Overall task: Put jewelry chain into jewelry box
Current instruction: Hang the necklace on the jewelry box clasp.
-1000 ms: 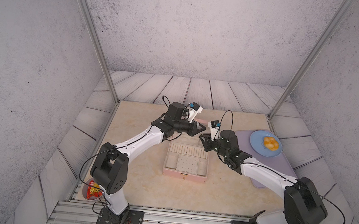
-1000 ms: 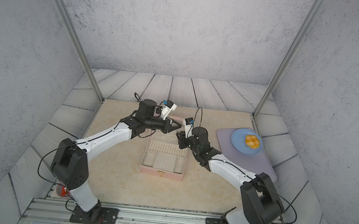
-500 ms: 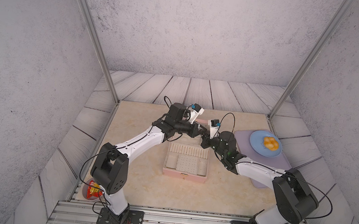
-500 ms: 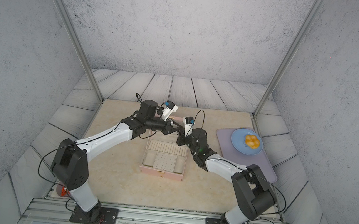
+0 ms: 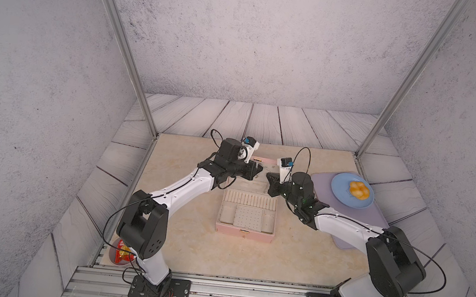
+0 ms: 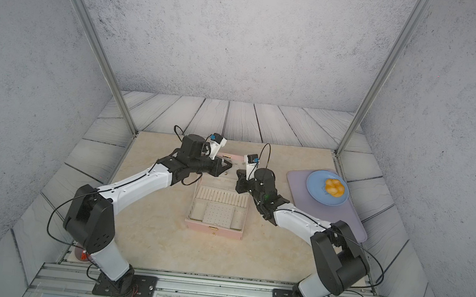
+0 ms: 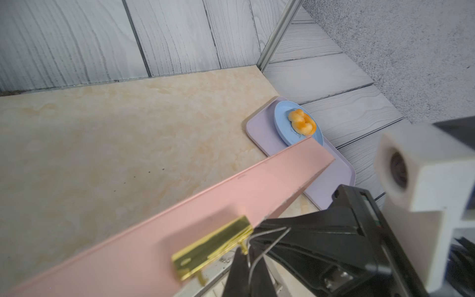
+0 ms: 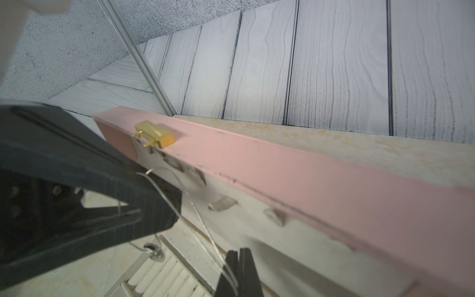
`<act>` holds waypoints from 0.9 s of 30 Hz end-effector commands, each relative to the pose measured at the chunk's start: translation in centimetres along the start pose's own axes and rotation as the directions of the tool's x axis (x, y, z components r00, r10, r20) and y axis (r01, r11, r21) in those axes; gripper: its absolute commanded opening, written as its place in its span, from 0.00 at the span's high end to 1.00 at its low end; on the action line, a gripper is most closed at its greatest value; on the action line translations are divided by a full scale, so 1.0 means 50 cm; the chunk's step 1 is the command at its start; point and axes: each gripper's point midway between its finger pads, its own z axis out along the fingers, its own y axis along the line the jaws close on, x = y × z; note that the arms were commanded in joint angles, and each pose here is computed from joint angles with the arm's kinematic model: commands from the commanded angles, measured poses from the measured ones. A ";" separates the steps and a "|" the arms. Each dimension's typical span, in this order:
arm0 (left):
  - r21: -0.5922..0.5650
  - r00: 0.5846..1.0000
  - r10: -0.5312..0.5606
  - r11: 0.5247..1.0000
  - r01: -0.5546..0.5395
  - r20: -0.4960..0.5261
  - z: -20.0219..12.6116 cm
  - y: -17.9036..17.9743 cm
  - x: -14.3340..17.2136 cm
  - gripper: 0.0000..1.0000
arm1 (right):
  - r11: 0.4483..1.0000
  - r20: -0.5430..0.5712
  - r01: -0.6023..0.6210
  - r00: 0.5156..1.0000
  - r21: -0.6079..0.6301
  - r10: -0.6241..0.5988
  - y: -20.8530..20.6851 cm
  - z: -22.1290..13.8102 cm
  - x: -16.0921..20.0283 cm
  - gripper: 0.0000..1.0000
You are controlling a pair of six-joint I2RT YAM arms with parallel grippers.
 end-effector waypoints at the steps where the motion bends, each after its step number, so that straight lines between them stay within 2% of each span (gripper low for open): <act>1: -0.024 0.998 -0.003 1.000 0.005 0.061 -0.019 0.004 -0.030 1.00 | 1.000 0.015 -0.024 1.000 0.009 0.024 0.004 -0.014 -0.035 1.00; 13: 0.003 0.997 -0.056 0.998 0.055 0.058 0.006 0.008 -0.027 1.00 | 0.994 -0.041 -0.093 0.995 0.053 0.095 -0.004 0.001 -0.052 1.00; 27: -0.005 0.996 -0.090 0.996 0.090 -0.001 0.030 0.020 0.014 1.00 | 0.985 -0.140 -0.150 0.977 0.082 0.161 -0.012 0.028 -0.022 1.00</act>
